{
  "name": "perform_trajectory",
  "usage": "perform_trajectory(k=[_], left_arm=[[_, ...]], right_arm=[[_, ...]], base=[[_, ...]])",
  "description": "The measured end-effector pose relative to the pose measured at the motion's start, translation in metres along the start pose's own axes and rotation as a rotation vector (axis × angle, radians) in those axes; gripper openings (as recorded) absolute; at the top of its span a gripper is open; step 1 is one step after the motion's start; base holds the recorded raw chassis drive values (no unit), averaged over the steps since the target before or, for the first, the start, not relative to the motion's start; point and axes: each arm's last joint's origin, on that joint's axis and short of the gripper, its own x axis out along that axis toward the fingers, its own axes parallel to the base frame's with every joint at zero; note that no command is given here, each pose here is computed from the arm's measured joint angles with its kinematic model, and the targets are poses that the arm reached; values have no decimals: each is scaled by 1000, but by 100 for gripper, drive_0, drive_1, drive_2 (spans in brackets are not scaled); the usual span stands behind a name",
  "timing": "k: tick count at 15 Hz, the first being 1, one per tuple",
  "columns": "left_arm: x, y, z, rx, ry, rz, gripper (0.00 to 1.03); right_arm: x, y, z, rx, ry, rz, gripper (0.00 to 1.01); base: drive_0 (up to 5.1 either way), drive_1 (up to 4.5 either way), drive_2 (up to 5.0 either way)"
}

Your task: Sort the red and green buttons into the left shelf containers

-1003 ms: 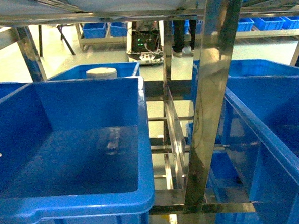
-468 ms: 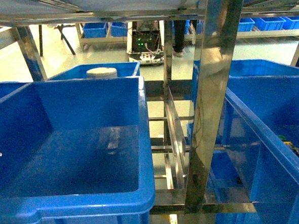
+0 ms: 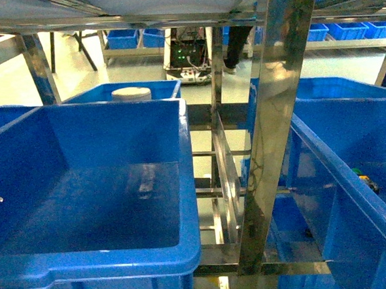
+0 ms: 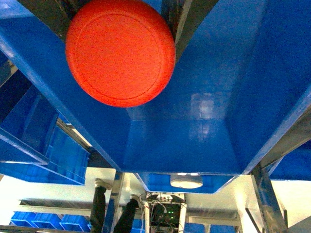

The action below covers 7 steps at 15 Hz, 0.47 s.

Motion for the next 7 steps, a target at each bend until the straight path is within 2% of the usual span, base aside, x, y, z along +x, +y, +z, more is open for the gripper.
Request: perform_trajectory(k=[1, 2, 3, 4, 7], left_arm=[[0, 0, 0, 0, 0, 0, 26], [0, 0, 0, 0, 0, 0, 26], [0, 0, 0, 0, 0, 0, 26], [0, 0, 0, 0, 0, 0, 26], [6, 1, -2, 3, 21, -9, 26]], right_arm=[[-17, 5, -6, 5, -4, 17, 98], [-38, 11, -5, 3, -42, 49, 98], [-49, 10, -2, 2, -99, 62, 98], [-55, 9, 3, 4, -155, 52, 98], [-54, 9, 1, 4, -132, 53, 98]], base=[[0, 0, 0], [0, 0, 0], [0, 0, 0], [0, 0, 0], [0, 0, 0]])
